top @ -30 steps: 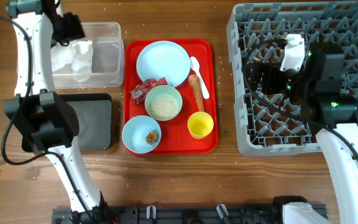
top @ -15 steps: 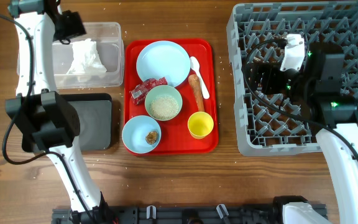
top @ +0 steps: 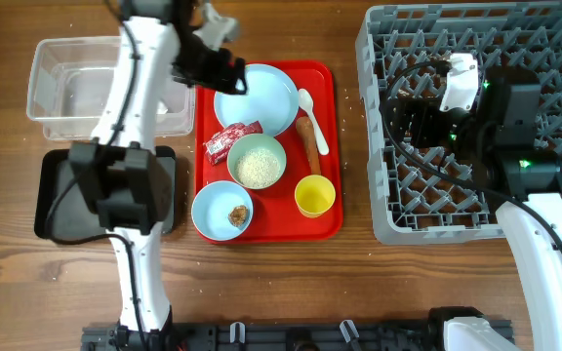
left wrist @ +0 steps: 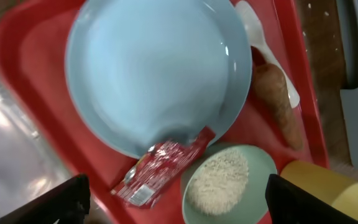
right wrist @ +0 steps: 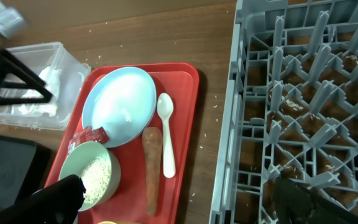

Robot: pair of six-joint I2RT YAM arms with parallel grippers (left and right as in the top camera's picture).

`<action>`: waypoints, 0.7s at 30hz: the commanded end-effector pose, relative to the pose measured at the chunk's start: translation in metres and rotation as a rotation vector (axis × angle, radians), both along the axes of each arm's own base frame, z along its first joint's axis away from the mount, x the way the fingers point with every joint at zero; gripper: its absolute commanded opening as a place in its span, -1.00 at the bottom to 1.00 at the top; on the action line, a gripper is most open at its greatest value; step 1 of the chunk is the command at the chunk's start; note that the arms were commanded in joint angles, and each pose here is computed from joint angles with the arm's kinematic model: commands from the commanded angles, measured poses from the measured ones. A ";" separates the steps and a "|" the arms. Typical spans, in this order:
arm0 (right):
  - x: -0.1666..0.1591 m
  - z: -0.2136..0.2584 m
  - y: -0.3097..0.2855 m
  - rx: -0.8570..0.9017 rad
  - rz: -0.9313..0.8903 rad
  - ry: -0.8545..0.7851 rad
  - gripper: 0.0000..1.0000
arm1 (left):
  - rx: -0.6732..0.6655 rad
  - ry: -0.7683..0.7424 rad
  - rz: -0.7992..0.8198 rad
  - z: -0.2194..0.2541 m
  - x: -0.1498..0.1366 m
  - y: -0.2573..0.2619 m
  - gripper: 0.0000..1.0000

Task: Sort waste into correct bins and load items into the dishwasher rack
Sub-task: 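Move left gripper back to the tray and grasp the red snack wrapper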

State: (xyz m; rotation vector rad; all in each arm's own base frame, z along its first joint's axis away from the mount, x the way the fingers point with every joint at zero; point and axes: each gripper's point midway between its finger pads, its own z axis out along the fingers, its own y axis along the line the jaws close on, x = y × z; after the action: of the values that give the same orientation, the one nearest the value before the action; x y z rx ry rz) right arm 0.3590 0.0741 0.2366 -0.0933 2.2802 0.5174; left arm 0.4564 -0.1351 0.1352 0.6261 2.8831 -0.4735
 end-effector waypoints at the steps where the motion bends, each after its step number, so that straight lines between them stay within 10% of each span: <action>1: 0.003 0.005 0.000 0.013 -0.006 0.000 0.99 | 0.036 0.054 -0.016 -0.029 -0.014 -0.014 0.80; 21: -0.003 -0.003 0.000 0.011 -0.007 0.040 0.99 | 0.139 0.079 0.036 -0.106 -0.029 -0.031 0.72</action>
State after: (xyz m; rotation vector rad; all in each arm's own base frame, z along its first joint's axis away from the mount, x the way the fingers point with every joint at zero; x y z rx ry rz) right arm 0.3525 0.0739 0.2296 -0.0838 2.3203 0.5220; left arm 0.4272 -0.1686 0.0289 0.6016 3.0180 -0.3262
